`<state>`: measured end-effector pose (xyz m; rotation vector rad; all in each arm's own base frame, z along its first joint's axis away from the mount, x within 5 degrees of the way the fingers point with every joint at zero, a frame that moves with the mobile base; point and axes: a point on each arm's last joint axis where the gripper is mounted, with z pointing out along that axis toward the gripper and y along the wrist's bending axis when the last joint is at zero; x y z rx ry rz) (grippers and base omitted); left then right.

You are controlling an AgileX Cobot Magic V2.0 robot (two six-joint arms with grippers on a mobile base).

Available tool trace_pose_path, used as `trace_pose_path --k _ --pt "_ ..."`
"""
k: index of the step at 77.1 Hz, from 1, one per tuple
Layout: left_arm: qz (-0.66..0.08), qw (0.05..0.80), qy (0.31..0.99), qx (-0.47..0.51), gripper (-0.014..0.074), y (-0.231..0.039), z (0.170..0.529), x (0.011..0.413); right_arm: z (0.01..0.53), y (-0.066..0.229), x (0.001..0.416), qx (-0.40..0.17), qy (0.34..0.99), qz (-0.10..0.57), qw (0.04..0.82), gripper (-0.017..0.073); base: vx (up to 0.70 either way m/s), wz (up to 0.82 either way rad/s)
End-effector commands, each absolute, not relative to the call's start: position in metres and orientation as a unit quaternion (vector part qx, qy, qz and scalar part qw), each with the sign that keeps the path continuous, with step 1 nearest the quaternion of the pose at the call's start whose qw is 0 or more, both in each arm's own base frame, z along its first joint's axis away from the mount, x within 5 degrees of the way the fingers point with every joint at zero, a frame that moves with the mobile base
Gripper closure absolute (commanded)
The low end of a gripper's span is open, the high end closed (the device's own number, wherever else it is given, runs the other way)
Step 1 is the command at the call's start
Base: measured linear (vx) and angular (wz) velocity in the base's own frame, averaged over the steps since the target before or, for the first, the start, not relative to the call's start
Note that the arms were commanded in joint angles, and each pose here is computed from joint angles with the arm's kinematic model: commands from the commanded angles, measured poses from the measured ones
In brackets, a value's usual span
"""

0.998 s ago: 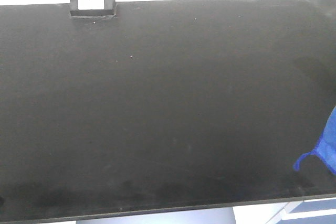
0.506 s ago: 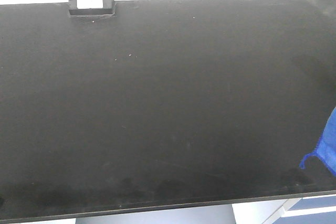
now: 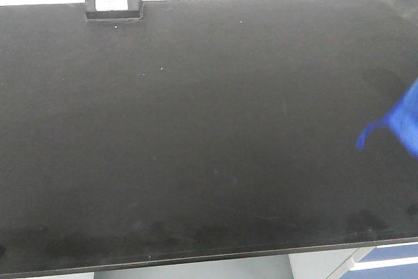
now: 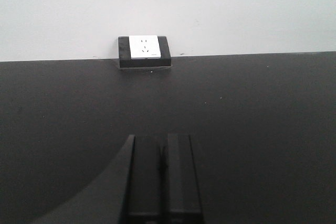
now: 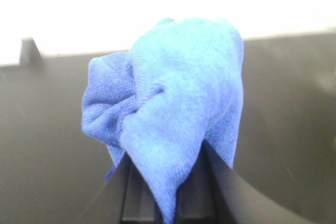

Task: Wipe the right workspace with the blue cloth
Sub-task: 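Lower the held blue cloth onto the counter with the right gripper, then slide the cloth across the counter surface with the right gripper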

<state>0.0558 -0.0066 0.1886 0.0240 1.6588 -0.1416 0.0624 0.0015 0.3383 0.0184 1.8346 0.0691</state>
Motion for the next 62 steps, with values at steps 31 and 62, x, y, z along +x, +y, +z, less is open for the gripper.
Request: trace_pose_path --k 31,62 --pt "-0.065 0.715 0.696 0.006 0.0600 -0.006 0.205 0.054 0.310 0.013 0.176 -0.067 0.853 0.001 0.517 0.0564 0.00 0.00" --pt "-0.065 0.715 0.696 0.006 0.0600 -0.006 0.205 0.054 0.209 0.023 0.298 -0.102 0.933 -0.009 0.346 0.0564 0.00 0.00"
